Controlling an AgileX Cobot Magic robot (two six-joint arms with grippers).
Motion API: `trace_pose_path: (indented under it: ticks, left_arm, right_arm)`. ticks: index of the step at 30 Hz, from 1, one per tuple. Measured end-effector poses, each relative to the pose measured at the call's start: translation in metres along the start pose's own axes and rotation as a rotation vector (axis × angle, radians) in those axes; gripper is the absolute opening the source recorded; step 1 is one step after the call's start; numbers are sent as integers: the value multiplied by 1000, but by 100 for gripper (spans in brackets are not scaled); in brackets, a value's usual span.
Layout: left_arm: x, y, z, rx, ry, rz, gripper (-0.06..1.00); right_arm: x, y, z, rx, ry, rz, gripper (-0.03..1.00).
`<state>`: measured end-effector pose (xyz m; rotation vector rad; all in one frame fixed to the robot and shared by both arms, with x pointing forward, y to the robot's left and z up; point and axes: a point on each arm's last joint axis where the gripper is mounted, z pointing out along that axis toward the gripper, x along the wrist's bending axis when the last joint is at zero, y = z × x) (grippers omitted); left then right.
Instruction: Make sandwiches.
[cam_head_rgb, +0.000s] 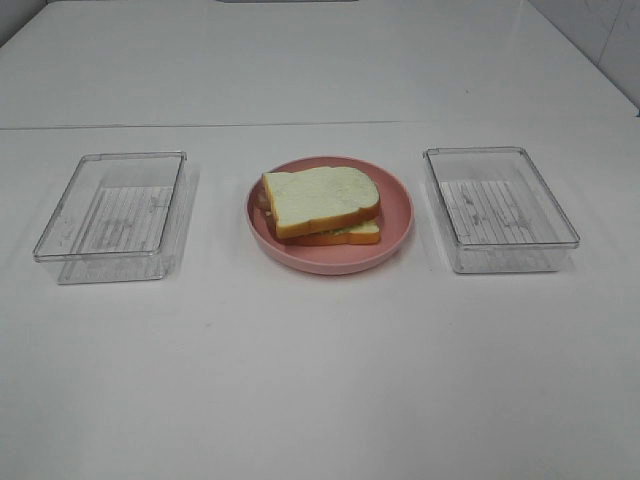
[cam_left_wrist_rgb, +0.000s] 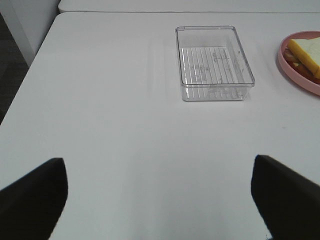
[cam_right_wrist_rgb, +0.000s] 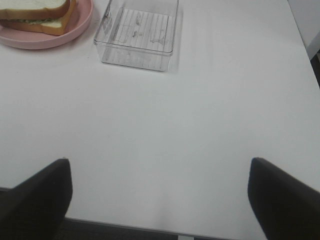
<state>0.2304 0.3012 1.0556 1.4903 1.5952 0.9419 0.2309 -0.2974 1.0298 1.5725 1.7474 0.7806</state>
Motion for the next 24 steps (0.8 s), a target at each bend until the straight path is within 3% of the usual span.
trace_pose_path:
  ticks: [24]
  left_arm:
    - [0,0,0,0,0,0,91]
  right_arm:
    - [0,0,1,3,4,1,93]
